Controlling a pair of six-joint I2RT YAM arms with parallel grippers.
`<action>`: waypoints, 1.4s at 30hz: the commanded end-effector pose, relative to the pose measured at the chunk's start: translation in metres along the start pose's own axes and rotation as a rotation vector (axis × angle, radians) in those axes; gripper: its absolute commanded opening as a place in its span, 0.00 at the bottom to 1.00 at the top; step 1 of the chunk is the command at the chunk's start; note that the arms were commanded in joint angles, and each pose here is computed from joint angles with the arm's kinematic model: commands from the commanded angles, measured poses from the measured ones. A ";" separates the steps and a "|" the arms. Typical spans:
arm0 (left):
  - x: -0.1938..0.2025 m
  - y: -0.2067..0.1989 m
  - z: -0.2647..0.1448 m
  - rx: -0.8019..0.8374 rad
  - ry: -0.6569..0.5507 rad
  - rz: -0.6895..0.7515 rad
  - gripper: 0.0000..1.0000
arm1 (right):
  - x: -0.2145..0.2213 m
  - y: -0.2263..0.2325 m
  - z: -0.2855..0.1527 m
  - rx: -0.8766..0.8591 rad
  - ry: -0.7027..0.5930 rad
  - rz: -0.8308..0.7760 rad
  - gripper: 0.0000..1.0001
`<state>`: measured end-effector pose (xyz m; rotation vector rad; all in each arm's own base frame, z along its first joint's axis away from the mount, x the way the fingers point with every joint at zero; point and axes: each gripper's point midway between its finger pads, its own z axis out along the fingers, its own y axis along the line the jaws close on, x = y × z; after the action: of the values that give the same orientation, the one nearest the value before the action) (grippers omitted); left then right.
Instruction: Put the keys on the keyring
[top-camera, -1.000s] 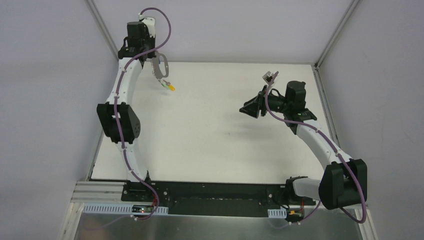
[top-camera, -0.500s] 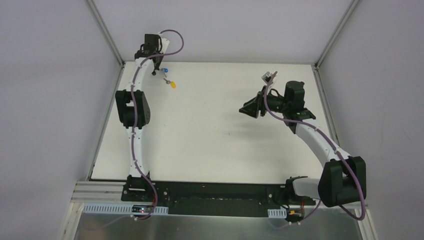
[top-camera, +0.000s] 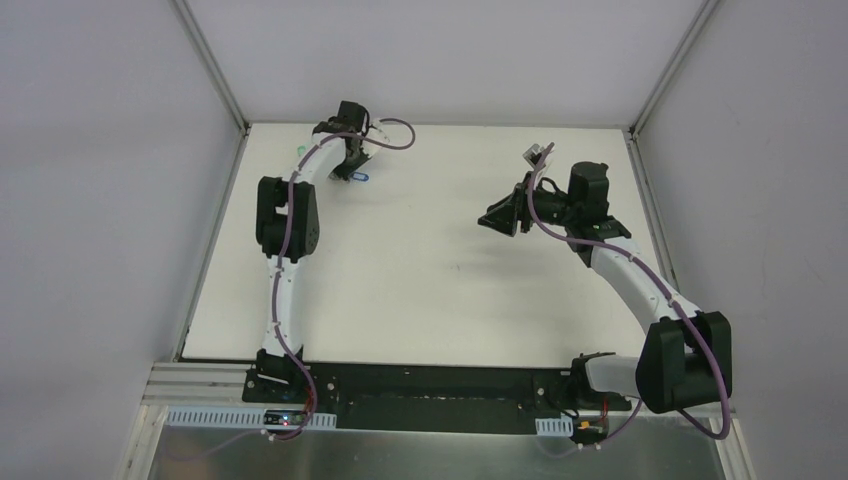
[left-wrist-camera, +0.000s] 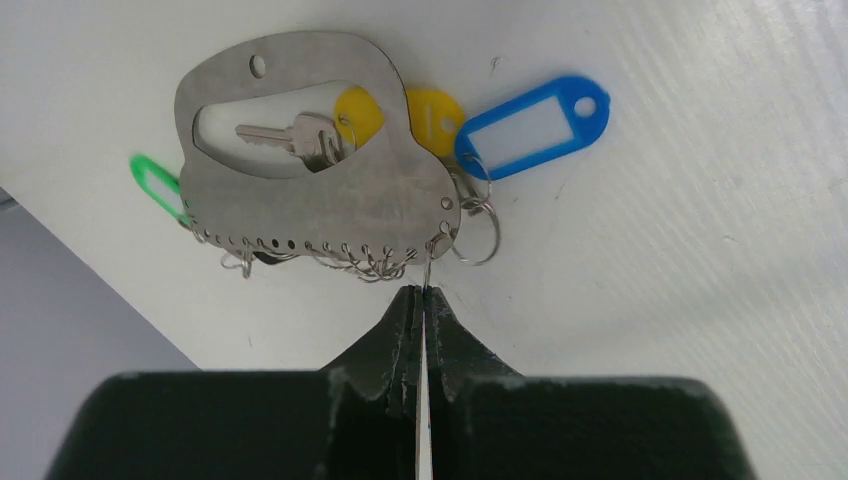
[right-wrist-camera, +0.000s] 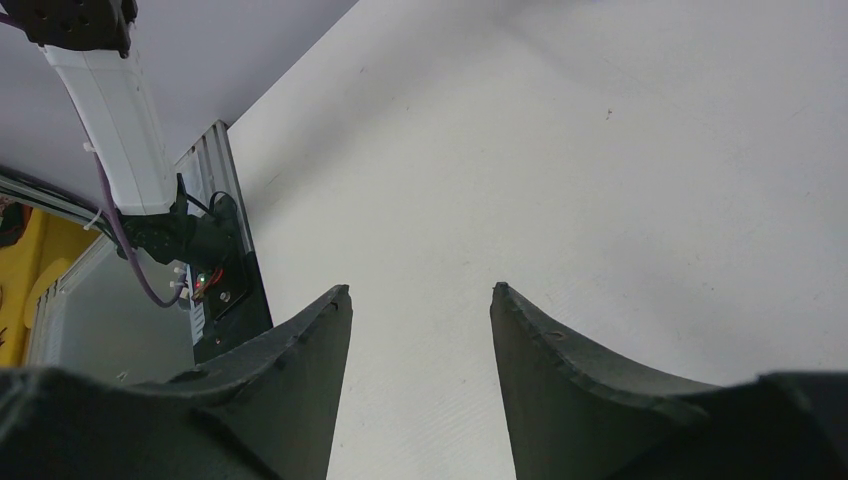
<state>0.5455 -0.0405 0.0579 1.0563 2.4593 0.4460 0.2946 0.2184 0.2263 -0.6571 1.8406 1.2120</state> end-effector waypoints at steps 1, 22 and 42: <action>0.000 0.015 -0.021 -0.023 0.004 0.044 0.00 | -0.007 0.007 -0.004 -0.023 -0.021 -0.046 0.57; 0.019 -0.047 -0.061 0.173 0.027 0.007 0.00 | -0.009 0.008 -0.006 -0.027 -0.027 -0.044 0.57; 0.035 -0.174 -0.121 0.462 -0.005 0.042 0.00 | -0.014 0.013 -0.010 -0.028 -0.042 -0.064 0.57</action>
<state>0.3776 -0.1264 0.0530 1.3029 2.6267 -0.0218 0.2939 0.2163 0.2299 -0.6583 1.8295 1.2109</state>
